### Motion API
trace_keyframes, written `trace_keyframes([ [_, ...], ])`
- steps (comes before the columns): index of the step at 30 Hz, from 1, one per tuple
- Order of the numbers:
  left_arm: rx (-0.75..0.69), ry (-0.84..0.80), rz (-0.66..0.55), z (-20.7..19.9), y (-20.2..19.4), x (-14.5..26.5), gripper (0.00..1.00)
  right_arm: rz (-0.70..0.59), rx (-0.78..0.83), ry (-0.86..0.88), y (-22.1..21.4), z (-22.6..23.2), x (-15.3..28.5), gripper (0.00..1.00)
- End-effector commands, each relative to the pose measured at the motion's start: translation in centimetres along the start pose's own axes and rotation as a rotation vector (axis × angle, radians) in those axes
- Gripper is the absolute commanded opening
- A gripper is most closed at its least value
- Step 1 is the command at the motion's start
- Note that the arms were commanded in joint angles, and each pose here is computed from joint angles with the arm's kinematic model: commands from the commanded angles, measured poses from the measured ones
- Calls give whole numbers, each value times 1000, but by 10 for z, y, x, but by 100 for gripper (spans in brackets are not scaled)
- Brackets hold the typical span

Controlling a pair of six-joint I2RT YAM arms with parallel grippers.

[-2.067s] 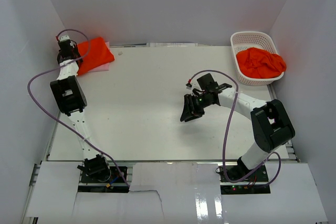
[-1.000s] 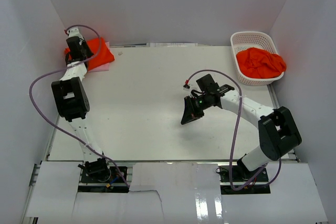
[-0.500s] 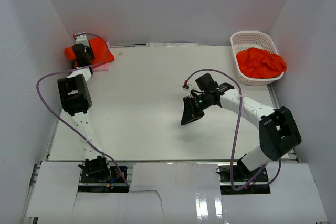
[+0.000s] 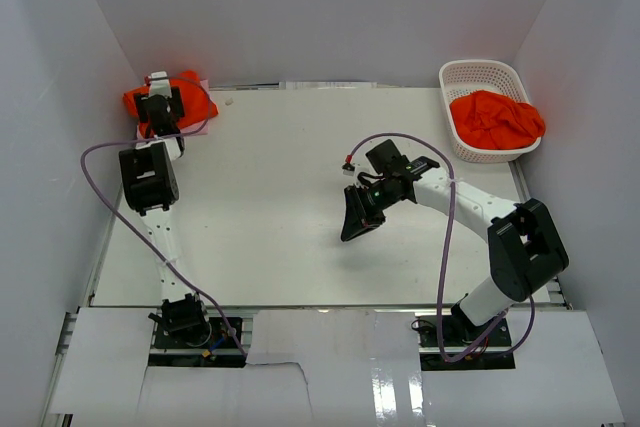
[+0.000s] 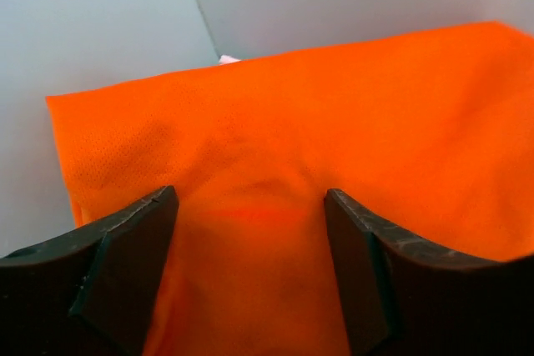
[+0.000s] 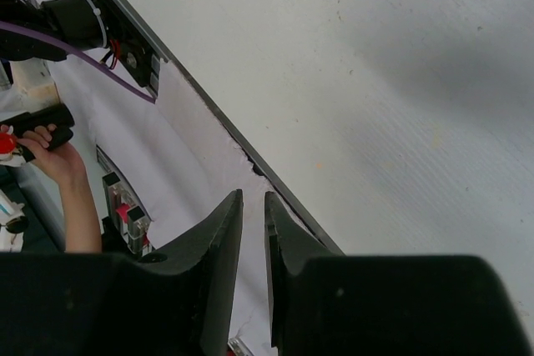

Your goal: Fold and stack the t-shirts

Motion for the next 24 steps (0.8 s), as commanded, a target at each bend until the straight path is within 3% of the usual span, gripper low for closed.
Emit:
trace_keyframes([
  [1, 3, 152, -76, 24, 19, -5, 90, 12, -5, 5, 1, 7, 2, 23],
  [14, 35, 140, -34, 15, -22, -4, 96, 14, -9, 13, 0, 8, 0, 24],
  [19, 49, 96, -100, 18, 8, -3, 97, 10, -11, 31, 1, 9, -2, 24],
  [24, 65, 111, -218, 36, 64, 0, 98, 1, 0, 35, 1, 12, 0, 24],
])
Point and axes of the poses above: each gripper's point midway between its finger pads, its own x axis back along the fingers, its own z axis along the line the jaws close on, y = z × x, the point moved 4 cm from there along x, back along the fingers, and after that the axes turned 13 degrees about -x, right-handed, at the moved point
